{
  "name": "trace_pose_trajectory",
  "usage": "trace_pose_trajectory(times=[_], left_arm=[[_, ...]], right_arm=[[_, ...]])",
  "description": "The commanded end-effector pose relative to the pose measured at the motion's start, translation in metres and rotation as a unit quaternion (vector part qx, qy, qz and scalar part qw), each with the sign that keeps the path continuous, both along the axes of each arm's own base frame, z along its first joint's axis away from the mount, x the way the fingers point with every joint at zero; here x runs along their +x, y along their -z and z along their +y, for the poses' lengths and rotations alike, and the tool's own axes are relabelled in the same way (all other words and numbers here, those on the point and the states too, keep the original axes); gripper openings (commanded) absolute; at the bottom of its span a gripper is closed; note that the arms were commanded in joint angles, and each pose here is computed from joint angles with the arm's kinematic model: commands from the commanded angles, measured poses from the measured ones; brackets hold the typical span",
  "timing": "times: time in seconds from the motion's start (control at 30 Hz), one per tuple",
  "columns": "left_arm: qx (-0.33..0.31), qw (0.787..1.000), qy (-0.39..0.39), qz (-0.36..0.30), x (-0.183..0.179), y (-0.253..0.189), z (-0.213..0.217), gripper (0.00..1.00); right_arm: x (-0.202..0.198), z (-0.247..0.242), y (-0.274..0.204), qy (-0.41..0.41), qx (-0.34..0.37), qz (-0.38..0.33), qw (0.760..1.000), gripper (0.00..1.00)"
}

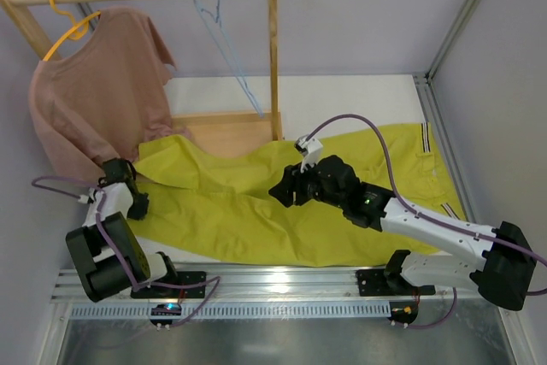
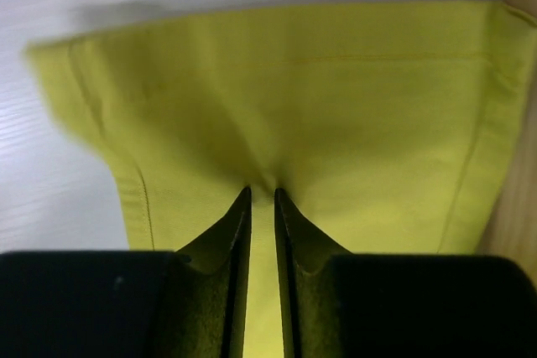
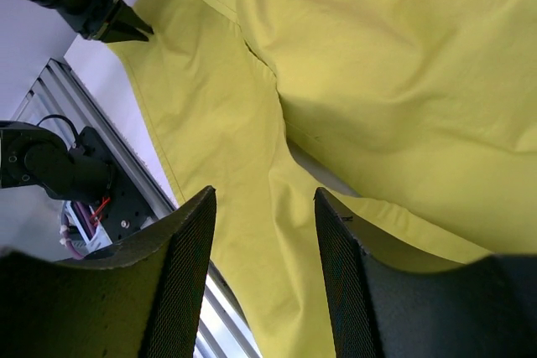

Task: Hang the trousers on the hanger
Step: Fold the trousers

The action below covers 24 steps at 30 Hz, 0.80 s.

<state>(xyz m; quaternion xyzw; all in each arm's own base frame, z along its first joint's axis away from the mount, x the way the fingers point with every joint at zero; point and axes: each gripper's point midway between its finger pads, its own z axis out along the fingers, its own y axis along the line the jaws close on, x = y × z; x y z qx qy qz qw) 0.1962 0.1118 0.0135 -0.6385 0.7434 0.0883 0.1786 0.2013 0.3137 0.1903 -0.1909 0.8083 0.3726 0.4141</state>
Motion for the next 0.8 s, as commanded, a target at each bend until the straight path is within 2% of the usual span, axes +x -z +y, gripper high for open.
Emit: trace_pose_trajectory(times=[0.0, 0.1, 0.13, 0.17, 0.27, 0.4, 0.47, 0.63, 0.7, 0.77], left_arm=[[-0.024, 0.996, 0.053, -0.062, 0.052, 0.003, -0.017, 0.16], [-0.028, 0.997, 0.057, -0.047, 0.055, -0.006, -0.019, 0.17], [-0.01, 0.998, 0.054, -0.036, 0.052, -0.011, -0.013, 0.18], [0.007, 0.998, 0.049, -0.039, 0.05, -0.022, -0.008, 0.26], [0.043, 0.998, 0.037, -0.032, 0.037, -0.042, 0.003, 0.4], [0.066, 0.994, 0.017, -0.083, 0.031, -0.072, 0.012, 0.53], [0.066, 0.995, 0.0, -0.074, 0.021, -0.074, 0.015, 0.58], [0.048, 0.997, -0.038, -0.04, -0.006, -0.058, 0.02, 0.6], [0.038, 0.997, -0.051, -0.042, -0.016, -0.042, 0.018, 0.59], [0.022, 0.994, -0.069, -0.078, -0.018, -0.037, 0.019, 0.6]], right_arm=[[0.005, -0.001, -0.021, 0.006, 0.019, -0.032, 0.999, 0.54], [0.004, -0.004, -0.015, 0.006, 0.006, -0.025, 1.0, 0.54], [0.008, -0.007, -0.013, 0.02, 0.0, -0.028, 0.999, 0.54], [0.008, -0.007, -0.011, 0.021, -0.002, -0.028, 0.999, 0.54], [0.008, -0.009, -0.007, 0.025, -0.002, -0.028, 0.999, 0.54], [0.005, -0.007, -0.003, 0.017, -0.002, -0.021, 1.0, 0.54], [0.005, -0.008, 0.0, 0.017, -0.005, -0.02, 1.0, 0.54], [0.004, -0.011, -0.003, 0.017, -0.008, -0.028, 0.999, 0.54], [0.004, -0.014, -0.005, 0.019, -0.01, -0.031, 0.999, 0.54], [0.003, -0.017, -0.004, 0.02, -0.017, -0.031, 0.999, 0.54]])
